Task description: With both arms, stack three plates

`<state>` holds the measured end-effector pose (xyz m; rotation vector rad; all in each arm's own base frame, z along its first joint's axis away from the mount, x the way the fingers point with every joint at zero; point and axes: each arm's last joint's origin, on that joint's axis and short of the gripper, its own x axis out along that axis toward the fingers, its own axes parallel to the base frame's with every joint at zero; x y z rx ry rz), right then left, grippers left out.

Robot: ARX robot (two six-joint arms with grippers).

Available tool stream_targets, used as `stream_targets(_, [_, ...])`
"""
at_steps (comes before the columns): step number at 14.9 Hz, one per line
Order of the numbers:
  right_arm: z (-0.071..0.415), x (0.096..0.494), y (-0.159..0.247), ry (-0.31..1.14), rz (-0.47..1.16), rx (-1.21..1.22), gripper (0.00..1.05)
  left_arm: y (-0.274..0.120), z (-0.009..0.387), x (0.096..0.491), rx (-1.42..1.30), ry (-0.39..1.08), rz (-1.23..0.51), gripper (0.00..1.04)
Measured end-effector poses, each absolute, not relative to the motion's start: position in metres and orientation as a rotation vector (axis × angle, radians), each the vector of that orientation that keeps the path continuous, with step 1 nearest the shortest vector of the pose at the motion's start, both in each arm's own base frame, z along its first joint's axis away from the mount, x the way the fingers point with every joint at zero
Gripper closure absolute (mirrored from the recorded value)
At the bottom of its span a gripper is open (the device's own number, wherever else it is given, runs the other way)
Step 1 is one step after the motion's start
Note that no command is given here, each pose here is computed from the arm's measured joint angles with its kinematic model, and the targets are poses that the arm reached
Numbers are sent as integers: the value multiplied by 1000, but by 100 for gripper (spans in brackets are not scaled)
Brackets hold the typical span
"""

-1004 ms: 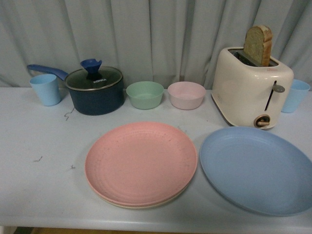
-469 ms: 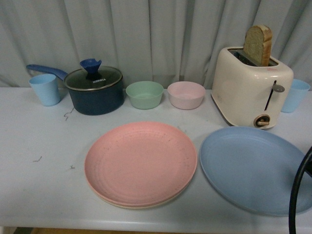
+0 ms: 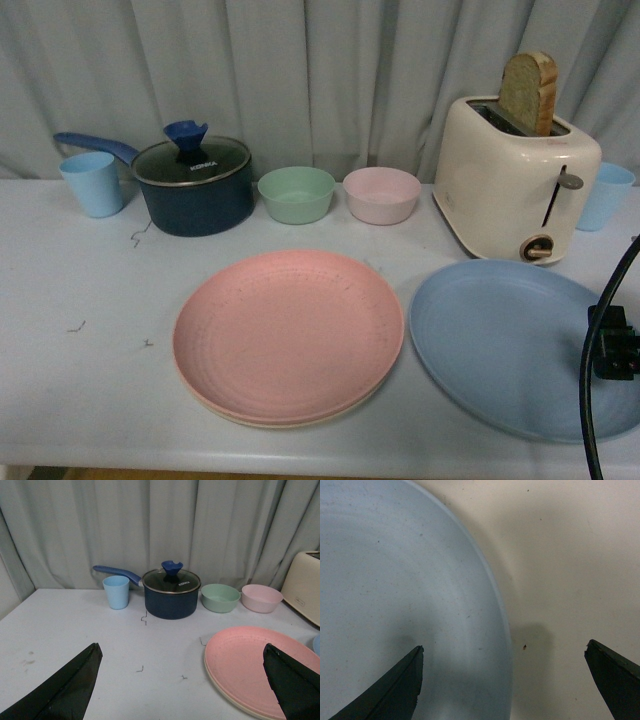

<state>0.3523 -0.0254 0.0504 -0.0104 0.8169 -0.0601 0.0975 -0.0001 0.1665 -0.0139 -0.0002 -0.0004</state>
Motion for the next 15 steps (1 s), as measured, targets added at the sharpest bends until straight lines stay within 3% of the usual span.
stream_targets(1, [48, 355, -24, 819, -63, -27, 12, 0, 166, 98, -14, 0, 0, 7])
stream_targets(9, [45, 355, -31, 786, -68, -5, 94, 0, 166, 98, -14, 0, -1, 7])
stream_targets(11, [51, 340, -33, 782, -63, 42, 101, 0, 167, 98, -14, 0, 0, 7])
stream_targets(15, [87, 297, -48, 751, -95, 121, 102, 0, 166, 98, -14, 0, 0, 7])
